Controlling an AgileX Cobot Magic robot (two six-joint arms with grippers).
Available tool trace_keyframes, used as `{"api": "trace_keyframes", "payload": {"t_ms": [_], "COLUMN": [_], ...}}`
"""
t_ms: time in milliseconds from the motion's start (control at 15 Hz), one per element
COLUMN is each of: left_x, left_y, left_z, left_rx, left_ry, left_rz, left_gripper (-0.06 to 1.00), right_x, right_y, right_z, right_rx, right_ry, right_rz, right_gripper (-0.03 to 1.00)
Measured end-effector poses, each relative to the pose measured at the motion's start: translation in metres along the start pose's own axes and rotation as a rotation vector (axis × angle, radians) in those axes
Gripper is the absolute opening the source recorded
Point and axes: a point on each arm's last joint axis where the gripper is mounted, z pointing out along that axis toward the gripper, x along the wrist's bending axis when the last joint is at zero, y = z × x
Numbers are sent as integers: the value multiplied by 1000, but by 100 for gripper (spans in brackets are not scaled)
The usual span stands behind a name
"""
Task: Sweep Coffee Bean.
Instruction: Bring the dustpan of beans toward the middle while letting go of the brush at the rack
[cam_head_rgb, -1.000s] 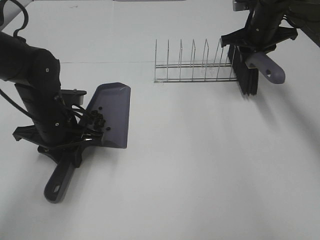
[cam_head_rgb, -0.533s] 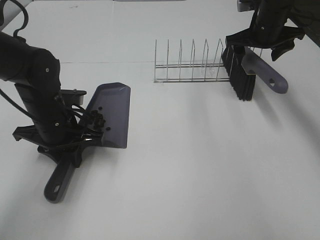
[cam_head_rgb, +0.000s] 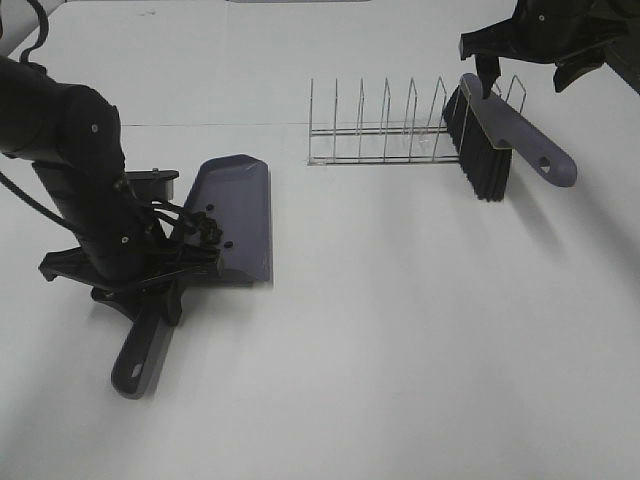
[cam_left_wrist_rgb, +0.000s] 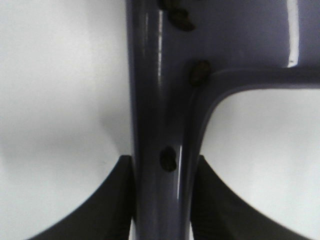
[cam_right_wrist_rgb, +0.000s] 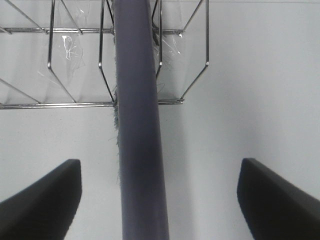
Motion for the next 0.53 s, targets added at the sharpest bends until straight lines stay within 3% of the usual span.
{"api": "trace_keyframes", "payload": {"t_ms": [533], "left_x": [-8], "left_y": [-1], "left_z": [12], "left_rx": [31], "left_ry": [-48], "left_rz": [14], "left_gripper": [27], "right_x": [-1], "right_y": [-3], "right_z": [0], "right_rx": [31], "right_ry": [-8], "right_rz": [-2], "right_gripper": [73]}}
